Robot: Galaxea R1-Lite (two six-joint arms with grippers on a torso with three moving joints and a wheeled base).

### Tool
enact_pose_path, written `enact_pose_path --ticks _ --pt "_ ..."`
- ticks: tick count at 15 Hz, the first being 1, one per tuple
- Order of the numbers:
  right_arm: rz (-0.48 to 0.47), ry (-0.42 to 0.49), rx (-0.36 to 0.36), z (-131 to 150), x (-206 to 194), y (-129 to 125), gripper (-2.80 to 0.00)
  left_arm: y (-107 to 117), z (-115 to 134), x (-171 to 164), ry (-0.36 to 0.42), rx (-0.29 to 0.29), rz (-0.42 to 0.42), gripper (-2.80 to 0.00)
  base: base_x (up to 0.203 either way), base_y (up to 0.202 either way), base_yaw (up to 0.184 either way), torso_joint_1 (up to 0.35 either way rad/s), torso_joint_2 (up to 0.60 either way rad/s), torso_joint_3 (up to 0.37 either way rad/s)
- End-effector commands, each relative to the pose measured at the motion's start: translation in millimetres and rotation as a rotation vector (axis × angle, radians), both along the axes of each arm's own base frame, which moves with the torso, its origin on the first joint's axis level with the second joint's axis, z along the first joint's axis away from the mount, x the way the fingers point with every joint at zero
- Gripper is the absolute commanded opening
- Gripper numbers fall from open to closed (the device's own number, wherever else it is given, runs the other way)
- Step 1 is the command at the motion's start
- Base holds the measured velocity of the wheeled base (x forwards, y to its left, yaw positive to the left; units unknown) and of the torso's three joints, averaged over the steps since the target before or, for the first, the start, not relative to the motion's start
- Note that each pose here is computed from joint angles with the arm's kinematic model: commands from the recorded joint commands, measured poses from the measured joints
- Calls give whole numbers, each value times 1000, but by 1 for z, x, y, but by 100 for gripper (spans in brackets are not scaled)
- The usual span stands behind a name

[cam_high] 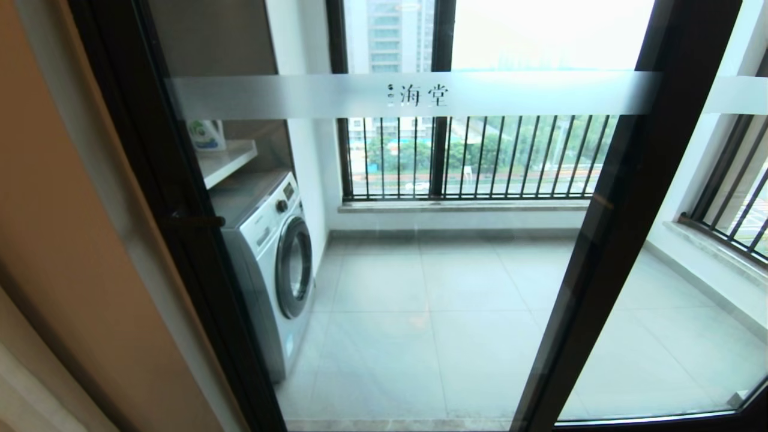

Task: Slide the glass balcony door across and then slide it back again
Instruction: Open the slid door

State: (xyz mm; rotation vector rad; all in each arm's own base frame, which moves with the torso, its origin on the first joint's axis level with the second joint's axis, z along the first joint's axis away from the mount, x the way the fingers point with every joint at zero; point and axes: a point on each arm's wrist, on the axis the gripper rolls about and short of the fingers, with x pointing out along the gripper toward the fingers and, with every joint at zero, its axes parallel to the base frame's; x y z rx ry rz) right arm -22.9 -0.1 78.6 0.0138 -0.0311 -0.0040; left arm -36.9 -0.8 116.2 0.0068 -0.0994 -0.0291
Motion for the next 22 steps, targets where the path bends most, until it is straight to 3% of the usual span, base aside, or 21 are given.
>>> enact_pose_path --ticks 1,5,11,12,14,22 --pt "0 13 0 -3 1 0 -280 -1 43 -8 -28 7 -52 -280 0 0 0 0 0 0" --pt "0 12 0 -3 1 0 -280 -4 97 11 44 17 -171 -280 0 0 0 0 0 0" --pt "0 13 0 -3 1 0 -280 -5 147 107 286 -6 -230 -280 0 0 0 0 0 0" --pt "0 11 0 -3 1 0 -280 -5 155 126 282 -6 -235 -280 0 0 0 0 0 0" --pt "0 12 1 -3 1 0 -280 -5 168 163 201 4 -238 -280 0 0 0 0 0 0" --pt "0 12 0 -3 1 0 -280 -3 138 281 318 -12 -219 -280 0 0 0 0 0 0"
